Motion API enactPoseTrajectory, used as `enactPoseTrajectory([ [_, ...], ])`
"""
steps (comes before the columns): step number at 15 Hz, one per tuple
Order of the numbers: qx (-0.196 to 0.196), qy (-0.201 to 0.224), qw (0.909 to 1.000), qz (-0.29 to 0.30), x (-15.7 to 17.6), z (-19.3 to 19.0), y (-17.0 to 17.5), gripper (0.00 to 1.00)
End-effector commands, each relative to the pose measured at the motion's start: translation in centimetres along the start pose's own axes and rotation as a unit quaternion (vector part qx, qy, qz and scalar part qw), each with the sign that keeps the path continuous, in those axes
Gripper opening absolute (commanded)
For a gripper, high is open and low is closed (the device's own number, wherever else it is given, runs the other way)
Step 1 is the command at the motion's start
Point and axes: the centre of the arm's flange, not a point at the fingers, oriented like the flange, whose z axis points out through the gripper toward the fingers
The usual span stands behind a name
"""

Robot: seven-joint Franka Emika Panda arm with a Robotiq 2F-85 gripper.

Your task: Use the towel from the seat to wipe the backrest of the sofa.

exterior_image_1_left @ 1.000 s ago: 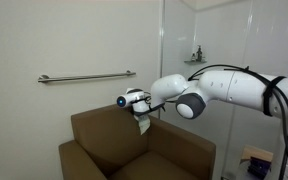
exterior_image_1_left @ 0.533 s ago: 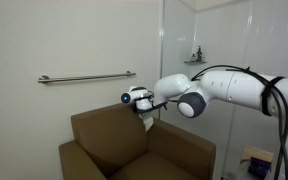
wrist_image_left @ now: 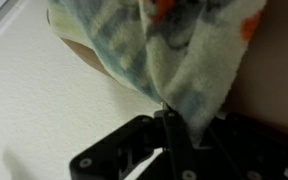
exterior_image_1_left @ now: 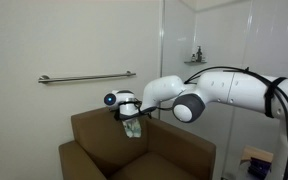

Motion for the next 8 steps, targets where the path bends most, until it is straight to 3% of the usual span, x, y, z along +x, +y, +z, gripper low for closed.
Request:
enactPoseTrajectory([
  [1,0.076,-0.02,0.9966,-0.023,-0.3,-3.8,-7.7,0.06],
  [8,0.174,0.0,0.9847,-0.002,-0.2,-13.7,-18.7,0.06],
])
